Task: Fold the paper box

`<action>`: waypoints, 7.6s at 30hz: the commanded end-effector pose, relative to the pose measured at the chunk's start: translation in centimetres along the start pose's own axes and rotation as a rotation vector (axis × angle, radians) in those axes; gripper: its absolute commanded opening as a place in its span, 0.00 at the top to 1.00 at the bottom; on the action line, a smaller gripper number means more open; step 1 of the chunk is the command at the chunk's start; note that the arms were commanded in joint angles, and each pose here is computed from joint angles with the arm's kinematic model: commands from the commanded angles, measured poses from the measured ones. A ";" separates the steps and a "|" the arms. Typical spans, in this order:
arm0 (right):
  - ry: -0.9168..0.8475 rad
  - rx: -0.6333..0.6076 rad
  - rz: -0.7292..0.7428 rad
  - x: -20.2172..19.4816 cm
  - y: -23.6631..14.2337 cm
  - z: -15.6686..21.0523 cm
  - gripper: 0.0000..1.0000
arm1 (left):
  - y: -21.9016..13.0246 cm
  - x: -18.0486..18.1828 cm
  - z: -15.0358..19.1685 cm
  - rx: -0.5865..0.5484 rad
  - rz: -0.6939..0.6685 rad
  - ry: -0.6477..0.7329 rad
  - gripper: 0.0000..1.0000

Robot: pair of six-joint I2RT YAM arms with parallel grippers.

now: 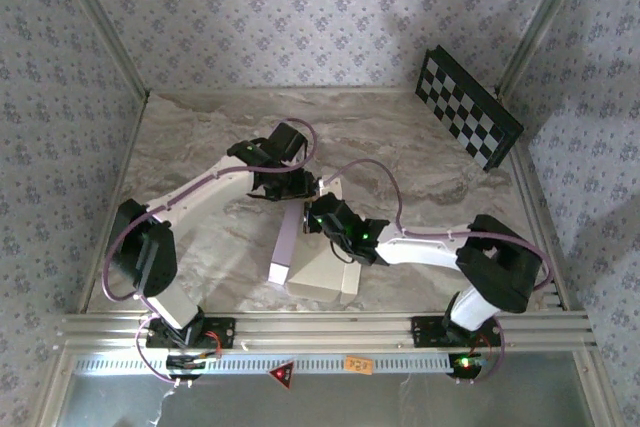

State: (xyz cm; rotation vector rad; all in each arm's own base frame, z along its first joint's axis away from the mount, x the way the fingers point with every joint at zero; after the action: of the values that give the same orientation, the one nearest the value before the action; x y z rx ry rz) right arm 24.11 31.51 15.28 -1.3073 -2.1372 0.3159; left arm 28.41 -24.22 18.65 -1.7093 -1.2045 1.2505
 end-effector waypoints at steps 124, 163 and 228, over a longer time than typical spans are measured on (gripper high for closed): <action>-0.618 -0.068 -0.423 -4.8 2.2 1.1 1.00 | -3.2 8.7 2.0 -0.107 0.290 -0.187 0.50; -0.540 0.034 -0.440 -7.5 4.5 2.3 0.75 | 5.0 5.8 2.6 0.136 0.306 -0.050 0.75; -0.524 0.034 -0.622 -6.9 5.7 0.9 0.92 | 7.0 4.8 1.8 0.180 0.326 -0.035 0.73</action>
State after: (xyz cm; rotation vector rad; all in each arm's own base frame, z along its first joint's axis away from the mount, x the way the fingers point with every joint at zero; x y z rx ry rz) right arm 29.80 28.23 8.65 -0.5020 -2.8226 0.4614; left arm 29.32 -21.56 9.77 -1.7872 -0.8548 1.5513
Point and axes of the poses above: each hand's point on the last joint's axis, 136 mm out from that joint toward the fingers, its own y axis out along the fingers, its own x axis along the line the jaws close on, z = x × y, the point moved 5 cm from there along -y, back along the fingers, and after that the axes turned 2 degrees about y, right-handed, at the moved point
